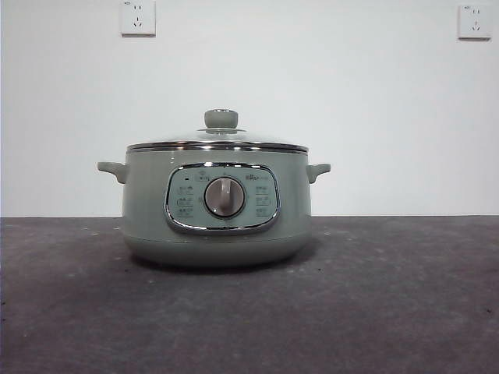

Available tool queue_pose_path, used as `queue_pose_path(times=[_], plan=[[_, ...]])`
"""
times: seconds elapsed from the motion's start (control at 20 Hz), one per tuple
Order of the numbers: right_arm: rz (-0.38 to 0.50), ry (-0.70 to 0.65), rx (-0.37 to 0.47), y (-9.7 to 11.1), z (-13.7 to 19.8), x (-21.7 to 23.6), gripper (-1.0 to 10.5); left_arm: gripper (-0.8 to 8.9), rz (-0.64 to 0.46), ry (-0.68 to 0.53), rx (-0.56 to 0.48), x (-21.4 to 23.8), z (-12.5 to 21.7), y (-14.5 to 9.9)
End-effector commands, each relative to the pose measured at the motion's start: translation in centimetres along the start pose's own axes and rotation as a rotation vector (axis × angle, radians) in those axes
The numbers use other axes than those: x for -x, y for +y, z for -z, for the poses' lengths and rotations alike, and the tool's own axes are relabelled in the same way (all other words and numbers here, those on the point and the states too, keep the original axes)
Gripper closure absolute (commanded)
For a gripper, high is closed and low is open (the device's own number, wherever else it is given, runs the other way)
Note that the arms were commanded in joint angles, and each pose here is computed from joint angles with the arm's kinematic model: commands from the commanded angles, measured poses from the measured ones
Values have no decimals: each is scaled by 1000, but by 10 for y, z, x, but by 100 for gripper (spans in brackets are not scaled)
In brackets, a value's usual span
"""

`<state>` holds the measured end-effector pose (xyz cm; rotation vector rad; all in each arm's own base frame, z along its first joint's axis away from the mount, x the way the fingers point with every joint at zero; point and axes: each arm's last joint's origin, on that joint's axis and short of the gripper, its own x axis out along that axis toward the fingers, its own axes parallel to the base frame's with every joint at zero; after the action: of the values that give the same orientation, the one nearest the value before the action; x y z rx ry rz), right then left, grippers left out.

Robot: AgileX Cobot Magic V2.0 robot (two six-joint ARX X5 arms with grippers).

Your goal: Pick up the potato,open the lid,put the potato in the pot,close the lid

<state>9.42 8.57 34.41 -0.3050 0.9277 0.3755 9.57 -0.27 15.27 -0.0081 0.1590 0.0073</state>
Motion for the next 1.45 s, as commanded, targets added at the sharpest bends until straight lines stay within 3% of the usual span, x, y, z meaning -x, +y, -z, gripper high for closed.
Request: queue_pose_path(times=[0.05,1.05,1.2,1.3,1.45], plan=[[6,5,5,0,1,-3,958,814,-22,5,-50,-1,3,2],[7,0,2,0,1,-2,957,814,-26,12,-49,-2,3,3],[92,-26,17,-13,5,0,945,814,-26,12,-49,-2,3,3],[145,-133,-49,-26,10,-4,945,814,-27,12,-49,-2,3,3],[201,-474,-232,-45,28,-31,945,814,-27,12,-49,-2,3,3]])
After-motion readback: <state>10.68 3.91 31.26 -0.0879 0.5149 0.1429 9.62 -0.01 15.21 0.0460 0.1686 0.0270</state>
